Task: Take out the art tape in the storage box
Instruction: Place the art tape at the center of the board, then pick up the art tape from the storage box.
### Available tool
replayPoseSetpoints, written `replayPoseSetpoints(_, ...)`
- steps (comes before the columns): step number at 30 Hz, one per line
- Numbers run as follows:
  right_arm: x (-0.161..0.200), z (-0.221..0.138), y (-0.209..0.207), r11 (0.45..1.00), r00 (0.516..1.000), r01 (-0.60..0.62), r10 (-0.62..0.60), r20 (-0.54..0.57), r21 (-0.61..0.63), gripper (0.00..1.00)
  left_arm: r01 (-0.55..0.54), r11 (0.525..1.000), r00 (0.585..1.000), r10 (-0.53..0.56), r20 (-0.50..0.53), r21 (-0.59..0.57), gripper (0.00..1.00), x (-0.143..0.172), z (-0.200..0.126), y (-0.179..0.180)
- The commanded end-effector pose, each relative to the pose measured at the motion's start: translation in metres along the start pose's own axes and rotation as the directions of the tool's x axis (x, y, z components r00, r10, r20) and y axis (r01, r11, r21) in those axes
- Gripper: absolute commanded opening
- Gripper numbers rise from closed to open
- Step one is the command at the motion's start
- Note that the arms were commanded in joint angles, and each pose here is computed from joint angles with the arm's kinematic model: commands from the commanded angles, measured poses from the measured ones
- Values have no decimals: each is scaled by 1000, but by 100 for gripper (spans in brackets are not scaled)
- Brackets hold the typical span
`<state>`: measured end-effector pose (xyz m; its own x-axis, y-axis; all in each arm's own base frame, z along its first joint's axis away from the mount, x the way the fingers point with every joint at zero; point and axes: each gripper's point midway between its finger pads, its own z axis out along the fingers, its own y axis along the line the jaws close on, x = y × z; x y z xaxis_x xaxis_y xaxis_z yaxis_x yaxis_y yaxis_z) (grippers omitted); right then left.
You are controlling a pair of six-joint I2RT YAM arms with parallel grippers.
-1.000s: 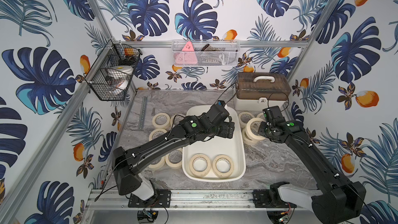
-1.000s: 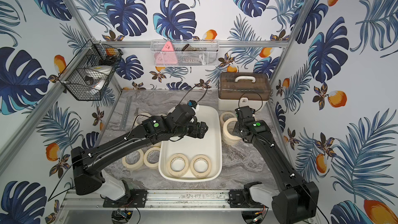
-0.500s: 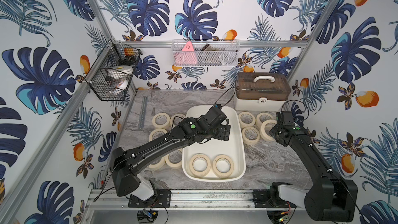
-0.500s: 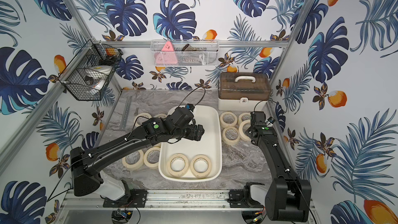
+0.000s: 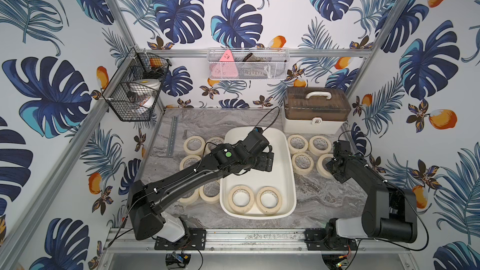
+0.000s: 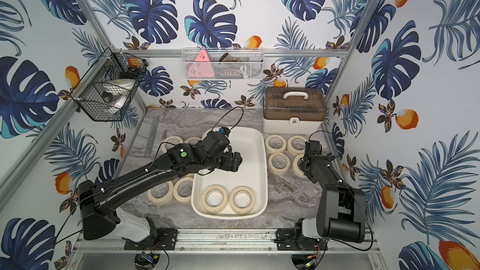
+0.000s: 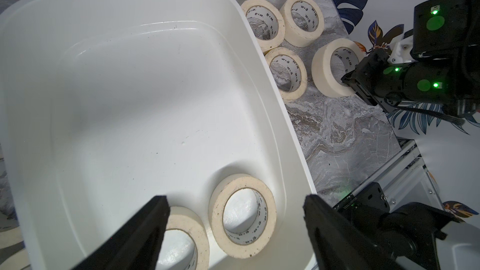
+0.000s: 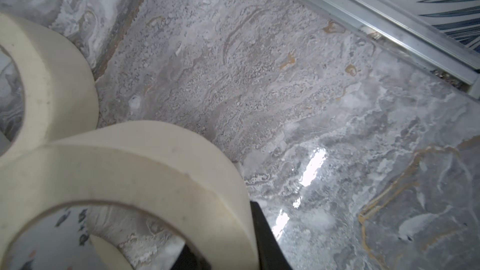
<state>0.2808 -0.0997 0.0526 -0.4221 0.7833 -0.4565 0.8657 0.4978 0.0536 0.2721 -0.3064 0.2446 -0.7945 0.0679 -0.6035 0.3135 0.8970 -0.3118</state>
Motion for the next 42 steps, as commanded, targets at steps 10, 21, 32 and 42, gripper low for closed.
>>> replayPoseSetpoints(10, 4, 26, 28, 999, 998, 15, -17, -54, -43, 0, 11, 1000, 1000, -11, 17, -11, 89, -2, -9, 8)
replayPoseSetpoints(21, 10, 34, 44, 996, 988, 57, -66, -139, -63, 25, 22, 999, 1000, -22, 8, -23, 89, 2, -9, 14)
replayPoseSetpoints(32, -3, 8, 46, 990, 991, 82, -93, -92, -116, 51, 26, 999, 1000, -25, 9, -32, 89, 5, -14, 20)
replayPoseSetpoints(42, -21, -56, 64, 945, 984, 152, -171, -44, -288, 56, -48, 993, 996, 40, -80, -103, 87, 27, 1, 37)
